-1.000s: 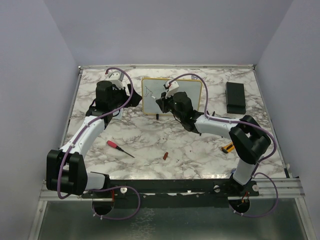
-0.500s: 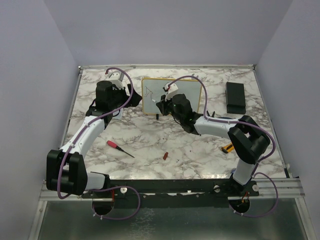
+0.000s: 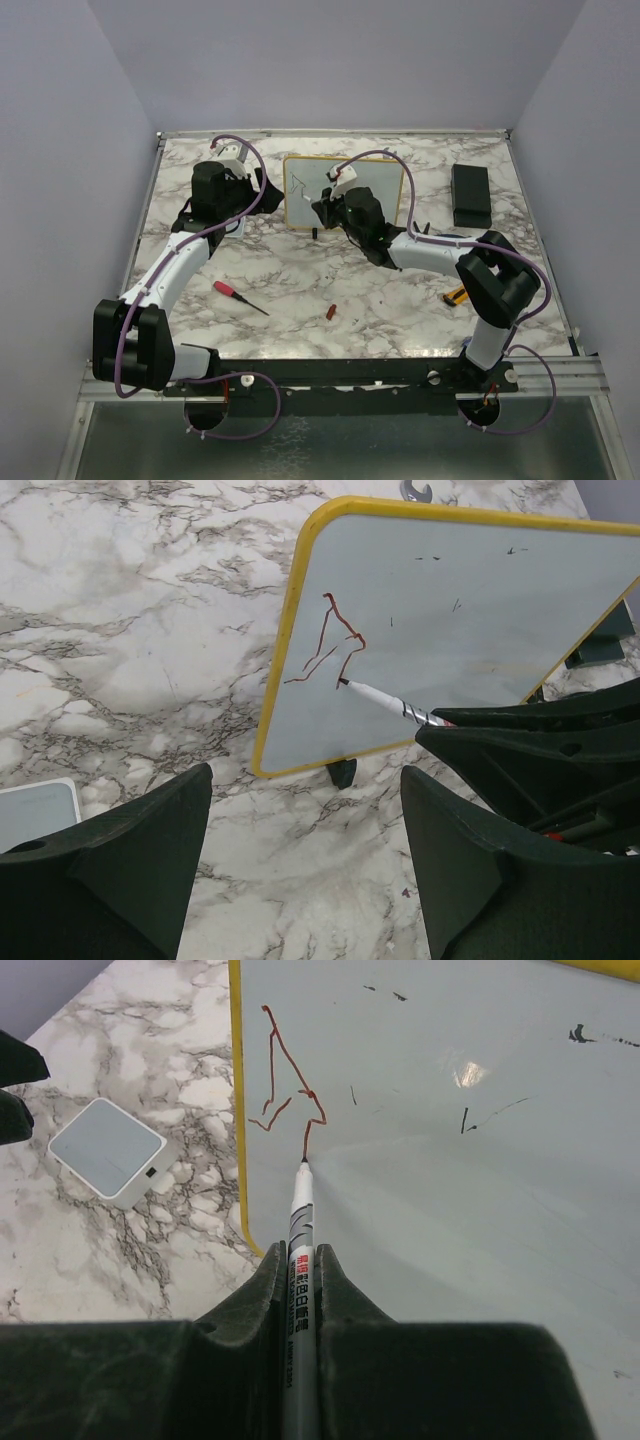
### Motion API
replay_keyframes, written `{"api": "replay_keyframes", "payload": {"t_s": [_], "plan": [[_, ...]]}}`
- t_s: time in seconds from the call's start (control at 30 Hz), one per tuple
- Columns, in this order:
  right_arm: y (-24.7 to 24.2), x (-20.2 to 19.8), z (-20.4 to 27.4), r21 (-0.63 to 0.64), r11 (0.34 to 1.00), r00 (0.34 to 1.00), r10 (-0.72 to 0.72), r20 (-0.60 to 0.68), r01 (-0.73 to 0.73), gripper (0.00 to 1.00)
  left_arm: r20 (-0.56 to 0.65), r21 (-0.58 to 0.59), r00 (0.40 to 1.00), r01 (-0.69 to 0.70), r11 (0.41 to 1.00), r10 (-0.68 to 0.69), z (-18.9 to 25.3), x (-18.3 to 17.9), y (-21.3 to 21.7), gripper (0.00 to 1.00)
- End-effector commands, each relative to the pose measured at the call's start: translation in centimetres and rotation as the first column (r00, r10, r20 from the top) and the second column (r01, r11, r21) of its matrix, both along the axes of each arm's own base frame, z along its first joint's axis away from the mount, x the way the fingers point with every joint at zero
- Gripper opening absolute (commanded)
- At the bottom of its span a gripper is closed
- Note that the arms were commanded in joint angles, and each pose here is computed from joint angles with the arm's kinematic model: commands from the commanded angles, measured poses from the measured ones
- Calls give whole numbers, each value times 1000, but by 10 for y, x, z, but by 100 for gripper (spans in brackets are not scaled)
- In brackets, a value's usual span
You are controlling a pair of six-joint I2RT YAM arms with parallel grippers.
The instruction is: Write a sentence on the whiteboard
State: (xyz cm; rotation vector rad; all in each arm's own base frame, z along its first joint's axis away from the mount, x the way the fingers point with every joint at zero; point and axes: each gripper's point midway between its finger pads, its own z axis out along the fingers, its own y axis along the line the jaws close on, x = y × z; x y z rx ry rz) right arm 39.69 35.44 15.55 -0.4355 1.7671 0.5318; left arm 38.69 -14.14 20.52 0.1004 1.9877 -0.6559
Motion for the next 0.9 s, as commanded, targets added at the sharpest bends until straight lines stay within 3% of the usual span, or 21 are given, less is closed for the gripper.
{"api": "replay_keyframes", "payload": {"t_s": [0.0,0.87], "plan": [[-3,11,25,35,998,996,-55,67,52,1,-5,1,1000,3,1000,-3,-1,0,1,77],[-26,8,26,41,990,987,-139,80,137,1,-21,-19,1000,17,1000,-18,-5,-2,-5,76]]}}
